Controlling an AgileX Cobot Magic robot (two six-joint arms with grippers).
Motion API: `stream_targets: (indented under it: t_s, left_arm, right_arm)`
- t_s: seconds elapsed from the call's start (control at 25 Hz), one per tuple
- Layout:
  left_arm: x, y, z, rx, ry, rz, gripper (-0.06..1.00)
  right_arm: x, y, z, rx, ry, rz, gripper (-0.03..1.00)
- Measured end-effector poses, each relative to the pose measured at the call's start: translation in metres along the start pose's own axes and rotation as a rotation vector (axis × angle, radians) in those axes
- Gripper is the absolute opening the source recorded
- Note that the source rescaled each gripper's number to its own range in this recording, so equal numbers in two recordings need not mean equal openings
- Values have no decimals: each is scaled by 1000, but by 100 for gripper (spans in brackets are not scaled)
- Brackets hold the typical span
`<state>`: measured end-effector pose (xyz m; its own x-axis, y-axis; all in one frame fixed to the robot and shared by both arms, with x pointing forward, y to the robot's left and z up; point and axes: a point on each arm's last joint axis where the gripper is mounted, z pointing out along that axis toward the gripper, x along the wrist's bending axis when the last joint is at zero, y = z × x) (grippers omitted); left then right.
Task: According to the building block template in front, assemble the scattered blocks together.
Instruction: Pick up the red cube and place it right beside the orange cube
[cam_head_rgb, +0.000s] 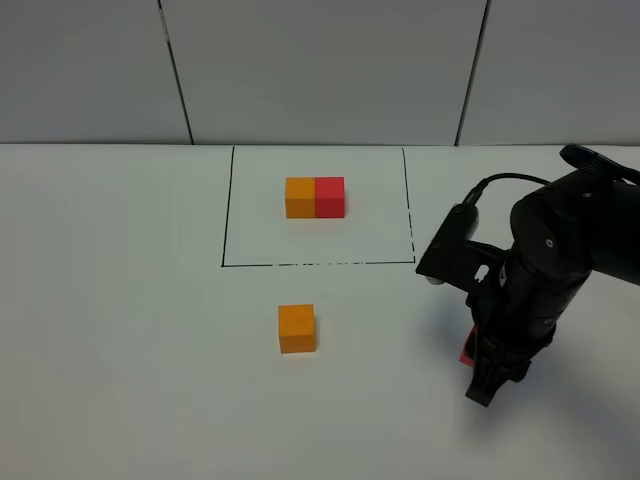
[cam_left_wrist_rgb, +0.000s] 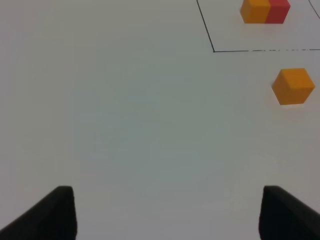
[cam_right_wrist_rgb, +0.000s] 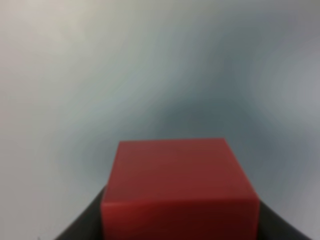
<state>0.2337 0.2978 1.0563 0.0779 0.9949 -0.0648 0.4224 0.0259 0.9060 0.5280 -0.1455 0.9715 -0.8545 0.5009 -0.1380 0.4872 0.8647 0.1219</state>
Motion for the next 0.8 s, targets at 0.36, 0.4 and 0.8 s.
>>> stream_targets:
  t_s: [0.36, 0.4, 0.8]
  left_arm:
    - [0, 0, 0, 0, 0, 0, 84]
    - [0, 0, 0, 0, 0, 0, 84]
    - [0, 0, 0, 0, 0, 0, 84]
  right_arm:
    - [1, 11, 5, 46, 51, -55, 0]
    - [1, 11, 8, 49, 53, -58, 0]
    - [-2, 18, 12, 0, 25, -137, 0]
